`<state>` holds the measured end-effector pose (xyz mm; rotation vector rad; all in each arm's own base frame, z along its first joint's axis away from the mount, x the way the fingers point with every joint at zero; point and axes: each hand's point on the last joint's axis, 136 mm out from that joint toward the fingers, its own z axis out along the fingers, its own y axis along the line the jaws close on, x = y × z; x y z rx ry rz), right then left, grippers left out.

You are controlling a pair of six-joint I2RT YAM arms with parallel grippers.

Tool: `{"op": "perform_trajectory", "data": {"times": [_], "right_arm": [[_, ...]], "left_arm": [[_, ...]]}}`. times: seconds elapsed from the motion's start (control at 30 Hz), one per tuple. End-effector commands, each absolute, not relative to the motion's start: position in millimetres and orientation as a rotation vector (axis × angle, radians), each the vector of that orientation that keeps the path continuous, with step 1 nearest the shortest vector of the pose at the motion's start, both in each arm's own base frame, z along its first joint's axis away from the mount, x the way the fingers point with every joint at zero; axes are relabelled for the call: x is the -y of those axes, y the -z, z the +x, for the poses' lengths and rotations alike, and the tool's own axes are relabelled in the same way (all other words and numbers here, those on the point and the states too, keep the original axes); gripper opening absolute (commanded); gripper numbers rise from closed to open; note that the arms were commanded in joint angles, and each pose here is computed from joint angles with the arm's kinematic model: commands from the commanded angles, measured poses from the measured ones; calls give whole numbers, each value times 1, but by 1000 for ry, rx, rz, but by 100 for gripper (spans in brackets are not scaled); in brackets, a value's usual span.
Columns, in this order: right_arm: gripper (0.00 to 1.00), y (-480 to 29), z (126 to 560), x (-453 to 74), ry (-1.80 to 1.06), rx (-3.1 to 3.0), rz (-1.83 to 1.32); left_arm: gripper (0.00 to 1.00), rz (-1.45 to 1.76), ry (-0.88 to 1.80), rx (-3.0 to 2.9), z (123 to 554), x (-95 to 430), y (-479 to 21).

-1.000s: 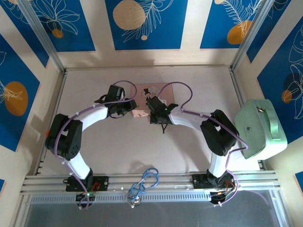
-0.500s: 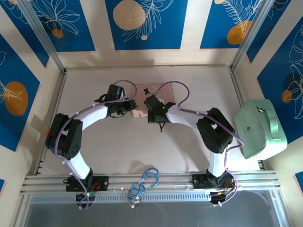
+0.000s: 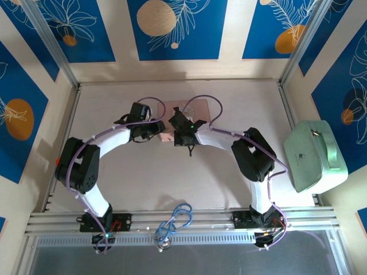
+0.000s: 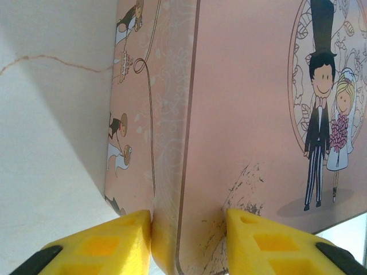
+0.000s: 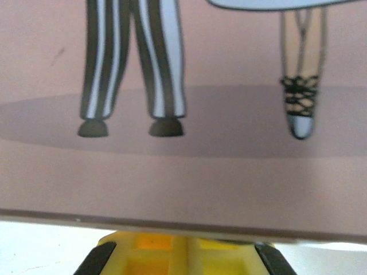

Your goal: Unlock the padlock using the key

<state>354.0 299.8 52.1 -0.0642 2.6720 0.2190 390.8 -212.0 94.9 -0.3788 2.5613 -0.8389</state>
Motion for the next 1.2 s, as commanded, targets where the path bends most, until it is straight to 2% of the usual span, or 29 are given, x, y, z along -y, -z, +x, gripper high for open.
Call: {"op": "perform_trajectory", "data": {"times": [0.0, 0.23, 0.4, 0.5, 0.57, 0.7, 1.1, 1.17], "right_arm": [[8, -50, 354, -309, -210, -2672, -111], [24, -70, 355, -309, -231, -2622, -115], [46, -104, 346, -294, -378, -2522, -14], [54, -107, 341, -279, -507, -2496, 67], [53, -98, 338, -271, -586, -2517, 120], [42, -79, 336, -265, -602, -2551, 166], [42, -48, 348, -283, -468, -2606, 71], [46, -47, 349, -285, -448, -2601, 52]], "left_arm": [[35, -409, 806, -2656, 373, 204, -68], [35, -414, 812, -2648, 375, 204, -71], [35, -408, 810, -2643, 377, 205, -77], [35, -402, 806, -2634, 380, 203, -82], [35, -405, 803, -2633, 381, 201, -83], [35, -409, 803, -2631, 379, 197, -83], [35, -410, 806, -2646, 378, 198, -79], [35, -410, 809, -2649, 377, 198, -79]]}}
